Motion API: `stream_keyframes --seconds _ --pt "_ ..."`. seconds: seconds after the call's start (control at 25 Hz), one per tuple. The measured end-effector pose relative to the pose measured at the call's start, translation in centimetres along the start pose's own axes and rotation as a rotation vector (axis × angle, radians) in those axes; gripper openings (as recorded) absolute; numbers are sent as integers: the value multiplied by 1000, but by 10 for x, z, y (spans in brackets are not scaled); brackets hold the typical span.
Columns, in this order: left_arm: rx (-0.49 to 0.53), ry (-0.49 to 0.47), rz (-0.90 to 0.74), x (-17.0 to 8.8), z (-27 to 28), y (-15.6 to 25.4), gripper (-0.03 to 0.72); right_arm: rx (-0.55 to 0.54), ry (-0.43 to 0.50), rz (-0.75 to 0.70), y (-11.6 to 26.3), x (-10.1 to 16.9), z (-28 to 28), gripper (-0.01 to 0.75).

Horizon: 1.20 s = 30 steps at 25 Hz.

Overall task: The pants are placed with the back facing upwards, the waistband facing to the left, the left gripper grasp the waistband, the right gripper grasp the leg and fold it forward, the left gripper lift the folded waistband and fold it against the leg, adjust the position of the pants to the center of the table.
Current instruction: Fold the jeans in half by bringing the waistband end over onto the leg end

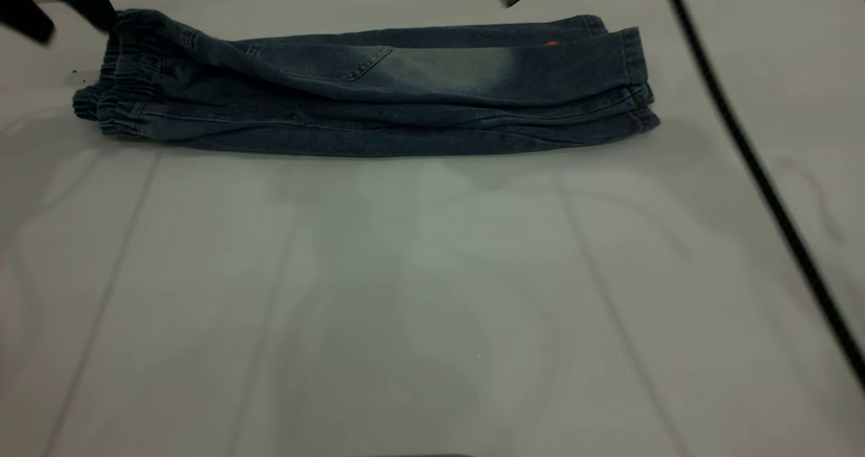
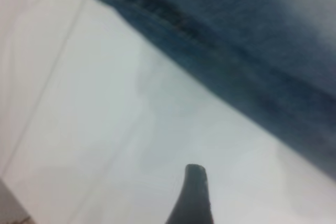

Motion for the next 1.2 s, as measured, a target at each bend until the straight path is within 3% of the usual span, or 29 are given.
stream_keyframes --seconds 0.2,0.48,0.56,0.68,0.76,1.0,1.2 --pt "62 -1 21 7 -45 19 557 27 -21 32 4 16 -8 566" --pt "48 -24 25 12 -74 24 531 45 -29 35 6 18 -8 566" --pt "46 -24 24 12 -77 23 441 48 -31 36 7 18 -8 566" --pt "32 -29 13 11 -76 19 190 49 -34 38 7 19 -8 566" --pt "29 -40 -17 12 -72 13 118 39 -35 45 5 22 -2 566" --pt "15 -90 -172 8 -8 -34 111 -73 -17 81 -15 33 53 565" --pt "-61 -127 -291 -17 80 -79 111 -218 35 86 -30 28 125 565"
Point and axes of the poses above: a point on each arm's last joint axis where the gripper is mounted, z pointing back along that axis away from the gripper, x along the wrist's bending axis when the last joint is at zero, y = z × x, the point moved 4 cm from there along -z, pointing out along that axis toward the gripper, and after that the axes turned 3 degrees about -z, right-handed, at the moved point
